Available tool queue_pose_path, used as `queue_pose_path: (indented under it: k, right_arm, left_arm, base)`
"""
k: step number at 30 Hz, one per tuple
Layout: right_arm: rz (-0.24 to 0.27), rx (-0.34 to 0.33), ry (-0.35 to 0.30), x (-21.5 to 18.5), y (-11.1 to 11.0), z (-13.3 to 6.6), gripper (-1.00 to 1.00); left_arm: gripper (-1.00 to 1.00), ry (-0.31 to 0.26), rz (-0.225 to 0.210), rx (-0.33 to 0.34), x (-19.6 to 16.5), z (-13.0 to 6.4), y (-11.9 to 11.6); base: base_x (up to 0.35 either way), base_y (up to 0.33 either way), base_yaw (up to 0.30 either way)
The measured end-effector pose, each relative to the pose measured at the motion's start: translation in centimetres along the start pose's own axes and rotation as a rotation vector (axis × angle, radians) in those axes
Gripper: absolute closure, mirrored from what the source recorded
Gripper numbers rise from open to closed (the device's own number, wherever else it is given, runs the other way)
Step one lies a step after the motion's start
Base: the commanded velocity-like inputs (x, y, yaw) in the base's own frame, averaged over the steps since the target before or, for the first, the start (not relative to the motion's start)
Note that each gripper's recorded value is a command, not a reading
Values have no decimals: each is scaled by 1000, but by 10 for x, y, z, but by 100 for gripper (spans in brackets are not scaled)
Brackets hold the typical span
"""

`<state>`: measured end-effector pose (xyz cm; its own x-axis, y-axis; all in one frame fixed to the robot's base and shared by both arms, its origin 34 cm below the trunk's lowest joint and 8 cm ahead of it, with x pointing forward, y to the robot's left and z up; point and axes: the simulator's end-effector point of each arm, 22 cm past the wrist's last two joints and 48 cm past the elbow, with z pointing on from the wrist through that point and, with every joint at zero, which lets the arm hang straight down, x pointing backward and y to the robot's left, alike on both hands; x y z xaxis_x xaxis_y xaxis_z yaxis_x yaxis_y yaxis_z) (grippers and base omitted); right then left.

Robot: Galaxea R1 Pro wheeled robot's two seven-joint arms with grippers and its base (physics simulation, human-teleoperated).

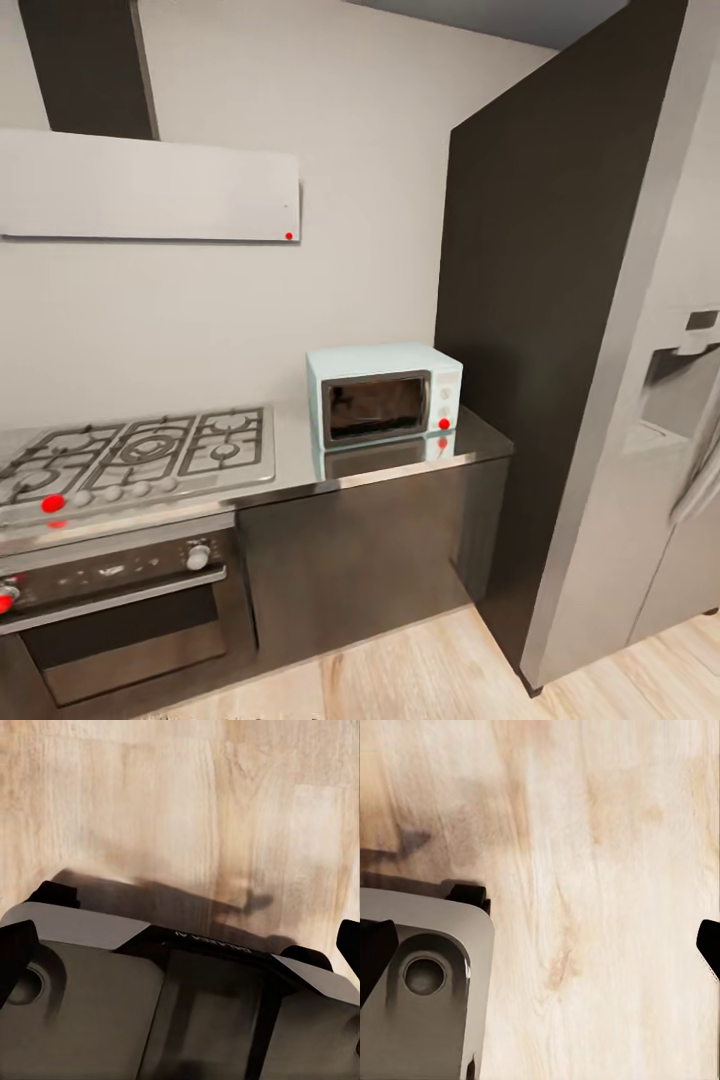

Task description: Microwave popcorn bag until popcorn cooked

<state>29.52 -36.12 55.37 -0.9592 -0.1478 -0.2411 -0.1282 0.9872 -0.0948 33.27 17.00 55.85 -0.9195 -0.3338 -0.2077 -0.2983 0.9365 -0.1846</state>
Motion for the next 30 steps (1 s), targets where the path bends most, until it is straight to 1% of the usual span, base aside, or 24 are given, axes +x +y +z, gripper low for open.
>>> queue_pose_path:
  k: [12, 16, 24, 30]
  right_arm:
    - [-6, -1, -3, 0, 0, 0, -100]
    - [-24, -8, 0, 0, 5, 0, -100]
    - [-28, -8, 0, 0, 5, 0, -100]
    - [-24, -4, 3, 1, 3, 0, -100]
  left_arm:
    - [-100, -1, 0, -1, 0, 0, 0]
    - [-100, 0, 0, -1, 0, 0, 0]
    - [-100, 0, -1, -1, 0, 0, 0]
    - [-100, -1, -2, -5, 0, 0, 1]
  base:
    - [0, 0, 270]
    - [0, 0, 270]
    - [0, 0, 265]
    - [0, 0, 71]
